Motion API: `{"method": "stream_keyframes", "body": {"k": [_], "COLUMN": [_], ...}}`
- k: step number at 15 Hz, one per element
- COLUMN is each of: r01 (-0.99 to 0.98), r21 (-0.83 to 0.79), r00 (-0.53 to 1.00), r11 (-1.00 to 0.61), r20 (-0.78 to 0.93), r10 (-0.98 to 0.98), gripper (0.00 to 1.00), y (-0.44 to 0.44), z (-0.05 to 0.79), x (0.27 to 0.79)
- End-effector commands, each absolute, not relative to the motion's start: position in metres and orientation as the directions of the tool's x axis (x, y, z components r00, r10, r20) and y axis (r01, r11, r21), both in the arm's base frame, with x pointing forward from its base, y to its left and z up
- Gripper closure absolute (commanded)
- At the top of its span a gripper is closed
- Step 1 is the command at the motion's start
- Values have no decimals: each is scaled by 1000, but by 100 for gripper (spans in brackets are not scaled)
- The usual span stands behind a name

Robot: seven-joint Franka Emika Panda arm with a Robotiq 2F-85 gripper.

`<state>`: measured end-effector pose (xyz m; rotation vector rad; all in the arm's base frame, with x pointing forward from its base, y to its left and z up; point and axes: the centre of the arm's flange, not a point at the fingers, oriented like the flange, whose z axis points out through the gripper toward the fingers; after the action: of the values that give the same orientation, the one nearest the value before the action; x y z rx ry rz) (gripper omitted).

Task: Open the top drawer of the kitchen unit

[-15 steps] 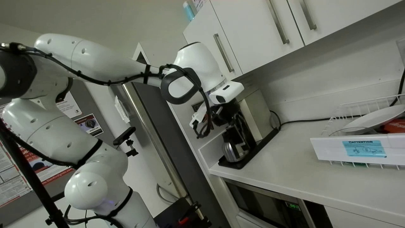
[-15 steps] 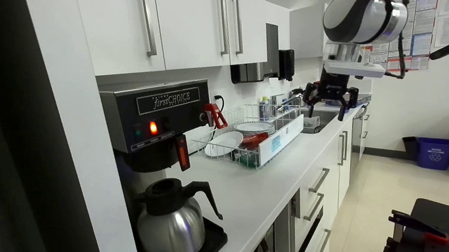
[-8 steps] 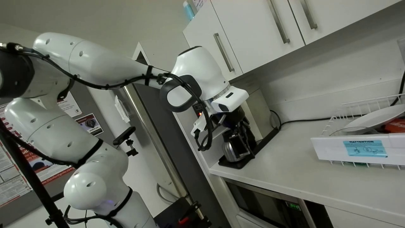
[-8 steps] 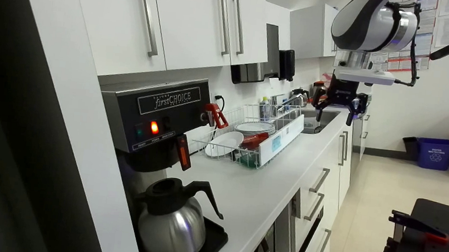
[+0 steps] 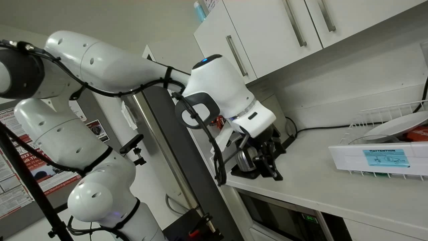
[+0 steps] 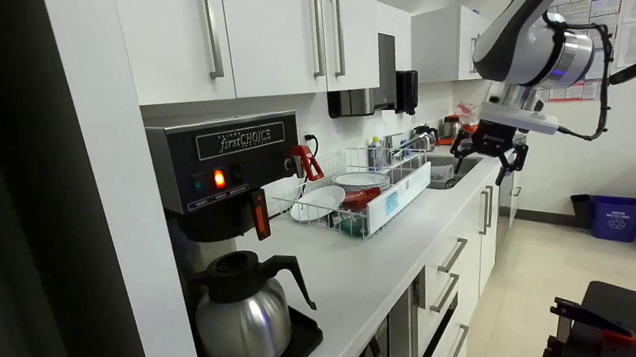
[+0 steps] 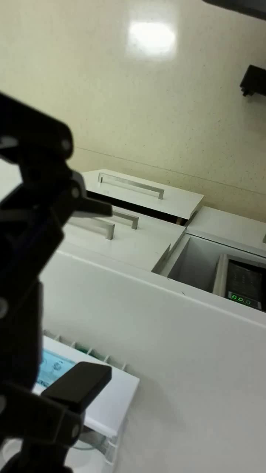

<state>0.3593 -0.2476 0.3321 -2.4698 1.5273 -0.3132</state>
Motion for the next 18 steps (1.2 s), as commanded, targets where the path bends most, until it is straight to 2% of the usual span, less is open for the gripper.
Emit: {"method": "stream_keyframes", "body": {"k": [1,8,9,10,13,16,18], "r01": [-890,-910,-924,-913,-925,-918,-907], "r21": [-357,-404,-362,-390,-361,-377,-406], "r00": [294,92,120,109,115,115,99], "r11": [-283,-96,-125,-118,-120,-123,-115], "r20": [25,30,38,44,34,43,60], "r10": [-956,-995,-992,-993,-993,-992,-993], "gripper": [0,0,0,0,0,0,0], "y": [-325,-436,-438,-413,-418,-418,-420], "z": [277,199,188,222,204,213,190], "x": [359,326,326,311,310,312,313]}}
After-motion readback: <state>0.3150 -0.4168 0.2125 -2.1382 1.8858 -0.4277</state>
